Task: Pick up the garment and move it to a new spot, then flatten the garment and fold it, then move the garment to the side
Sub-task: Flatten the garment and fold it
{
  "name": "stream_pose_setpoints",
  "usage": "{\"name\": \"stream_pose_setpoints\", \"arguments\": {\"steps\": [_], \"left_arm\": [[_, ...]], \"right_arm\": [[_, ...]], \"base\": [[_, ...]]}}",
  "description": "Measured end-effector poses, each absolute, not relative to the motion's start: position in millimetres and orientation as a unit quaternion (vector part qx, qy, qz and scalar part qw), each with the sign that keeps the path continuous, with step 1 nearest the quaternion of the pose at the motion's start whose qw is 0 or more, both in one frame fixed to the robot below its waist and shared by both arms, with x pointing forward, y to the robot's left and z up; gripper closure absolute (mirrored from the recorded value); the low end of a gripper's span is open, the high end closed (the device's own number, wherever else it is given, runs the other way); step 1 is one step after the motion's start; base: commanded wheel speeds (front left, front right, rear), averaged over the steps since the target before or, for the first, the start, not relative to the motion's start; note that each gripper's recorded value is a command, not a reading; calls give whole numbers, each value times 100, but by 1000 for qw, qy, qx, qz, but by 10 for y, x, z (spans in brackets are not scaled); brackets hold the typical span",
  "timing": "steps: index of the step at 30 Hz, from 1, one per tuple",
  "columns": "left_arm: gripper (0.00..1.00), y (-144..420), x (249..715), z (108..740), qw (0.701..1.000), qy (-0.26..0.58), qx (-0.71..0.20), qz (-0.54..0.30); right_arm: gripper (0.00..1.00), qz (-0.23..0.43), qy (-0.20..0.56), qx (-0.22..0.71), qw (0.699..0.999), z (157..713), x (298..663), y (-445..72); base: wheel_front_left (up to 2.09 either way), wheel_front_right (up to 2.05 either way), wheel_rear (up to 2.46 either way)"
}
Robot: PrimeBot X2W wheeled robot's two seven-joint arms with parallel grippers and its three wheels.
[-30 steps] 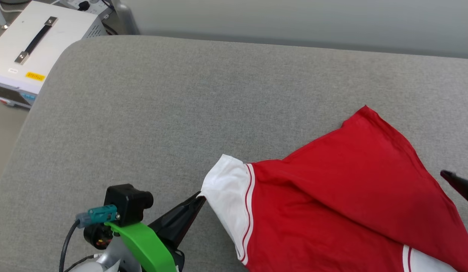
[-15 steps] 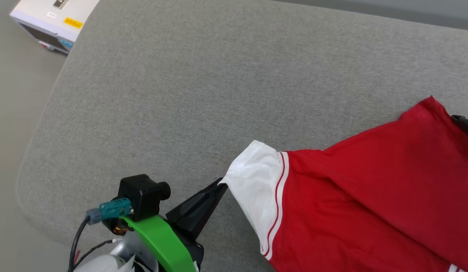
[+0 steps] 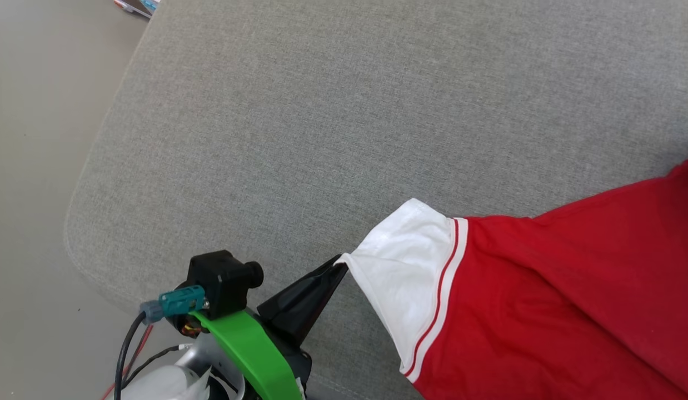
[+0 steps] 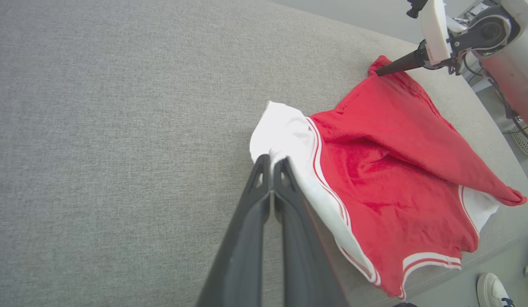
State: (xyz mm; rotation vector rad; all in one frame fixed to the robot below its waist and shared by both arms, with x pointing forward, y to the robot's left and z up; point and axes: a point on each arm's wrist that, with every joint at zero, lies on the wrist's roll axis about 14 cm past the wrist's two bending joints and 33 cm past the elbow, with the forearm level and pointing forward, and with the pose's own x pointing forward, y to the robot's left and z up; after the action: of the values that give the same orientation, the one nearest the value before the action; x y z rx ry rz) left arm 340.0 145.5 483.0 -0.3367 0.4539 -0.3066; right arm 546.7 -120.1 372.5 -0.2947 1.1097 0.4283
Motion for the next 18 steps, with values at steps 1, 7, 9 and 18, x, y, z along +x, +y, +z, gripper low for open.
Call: {"name": "stream_pose_setpoints", "arguments": {"steps": [1, 7, 9, 18], "left_arm": [[100, 1474, 3398, 4808, 949, 226, -165, -147], [100, 1487, 3404, 4773, 948, 228, -169, -141], [100, 1496, 3404, 4765, 949, 229, -168, -140], [100, 1592, 3426, 4933, 959, 196, -151, -137]], "right_arm": [[0, 202, 524, -142, 815, 3689, 5468, -1199], [100, 209, 530, -140, 810, 3615, 5475, -1168], [100, 210, 525, -134, 814, 3616, 5482, -1156], [100, 209, 444, -74, 868, 3973, 5580, -1119]], "base": [[0, 0, 0], [0, 0, 0], [0, 0, 0], [0, 0, 0]]}}
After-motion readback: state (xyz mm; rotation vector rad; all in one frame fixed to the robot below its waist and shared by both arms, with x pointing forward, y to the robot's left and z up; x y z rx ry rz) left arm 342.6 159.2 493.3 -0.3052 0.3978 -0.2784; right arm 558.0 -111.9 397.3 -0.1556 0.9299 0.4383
